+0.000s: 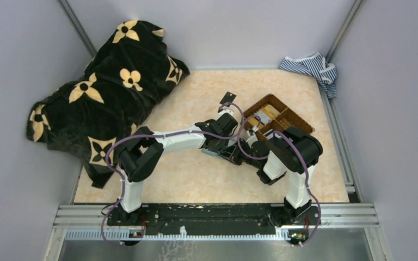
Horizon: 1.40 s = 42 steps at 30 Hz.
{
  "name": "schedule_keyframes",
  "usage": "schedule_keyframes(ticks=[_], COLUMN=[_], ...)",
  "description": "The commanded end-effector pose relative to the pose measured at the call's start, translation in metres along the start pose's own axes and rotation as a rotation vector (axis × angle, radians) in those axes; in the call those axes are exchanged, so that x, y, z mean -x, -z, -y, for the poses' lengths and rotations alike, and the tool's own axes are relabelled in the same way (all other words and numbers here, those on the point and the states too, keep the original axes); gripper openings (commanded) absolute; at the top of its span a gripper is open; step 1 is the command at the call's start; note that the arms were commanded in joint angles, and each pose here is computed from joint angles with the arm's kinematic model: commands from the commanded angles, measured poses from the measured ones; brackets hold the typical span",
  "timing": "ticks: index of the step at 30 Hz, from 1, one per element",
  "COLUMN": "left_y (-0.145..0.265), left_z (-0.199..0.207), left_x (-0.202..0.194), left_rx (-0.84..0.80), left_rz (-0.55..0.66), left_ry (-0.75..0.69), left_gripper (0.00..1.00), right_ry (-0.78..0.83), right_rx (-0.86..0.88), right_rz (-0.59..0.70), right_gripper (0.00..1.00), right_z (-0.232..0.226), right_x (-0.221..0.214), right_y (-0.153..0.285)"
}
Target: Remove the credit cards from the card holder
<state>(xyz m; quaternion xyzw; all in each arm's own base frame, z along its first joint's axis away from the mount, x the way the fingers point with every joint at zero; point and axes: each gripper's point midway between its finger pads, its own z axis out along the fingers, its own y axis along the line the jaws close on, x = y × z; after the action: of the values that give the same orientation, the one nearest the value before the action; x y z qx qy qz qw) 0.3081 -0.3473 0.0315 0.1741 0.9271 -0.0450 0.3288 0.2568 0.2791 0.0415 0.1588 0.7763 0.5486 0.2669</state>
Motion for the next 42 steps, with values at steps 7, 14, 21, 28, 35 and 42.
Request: schedule_keyframes(ticks=[7,14,21,28,35,42], left_y=[0.007,0.008,0.006,0.008,0.009,0.013], left_z=[0.042,0.043,0.045,0.044,0.037,0.032], left_x=[-0.103,-0.102,-0.106,-0.107,-0.103,-0.085], left_rx=[-0.175,-0.177,-0.172,-0.165,-0.143,-0.144], left_rz=[-0.316,-0.311,-0.316,-0.313,-0.295,-0.247], left_ry=[-0.017,-0.023,-0.038,-0.043,-0.053,-0.034], left_gripper=[0.28,0.28,0.28,0.28,0.47,0.75], right_ry=[0.135,0.174,0.213,0.183,0.224,0.241], right_rx=[0.454,0.278,0.213,0.228,0.219,0.208], right_rz=[0.142,0.167,0.179,0.158,0.160,0.154], right_gripper=[0.20,0.16,0.02,0.00,0.00,0.00], right_z=[-0.130,-0.111,-0.113,-0.106,-0.111,-0.109], right_x=[0.043,0.054,0.062,0.056,0.054,0.051], right_y=[0.000,-0.018,-0.025,-0.027,-0.015,-0.008])
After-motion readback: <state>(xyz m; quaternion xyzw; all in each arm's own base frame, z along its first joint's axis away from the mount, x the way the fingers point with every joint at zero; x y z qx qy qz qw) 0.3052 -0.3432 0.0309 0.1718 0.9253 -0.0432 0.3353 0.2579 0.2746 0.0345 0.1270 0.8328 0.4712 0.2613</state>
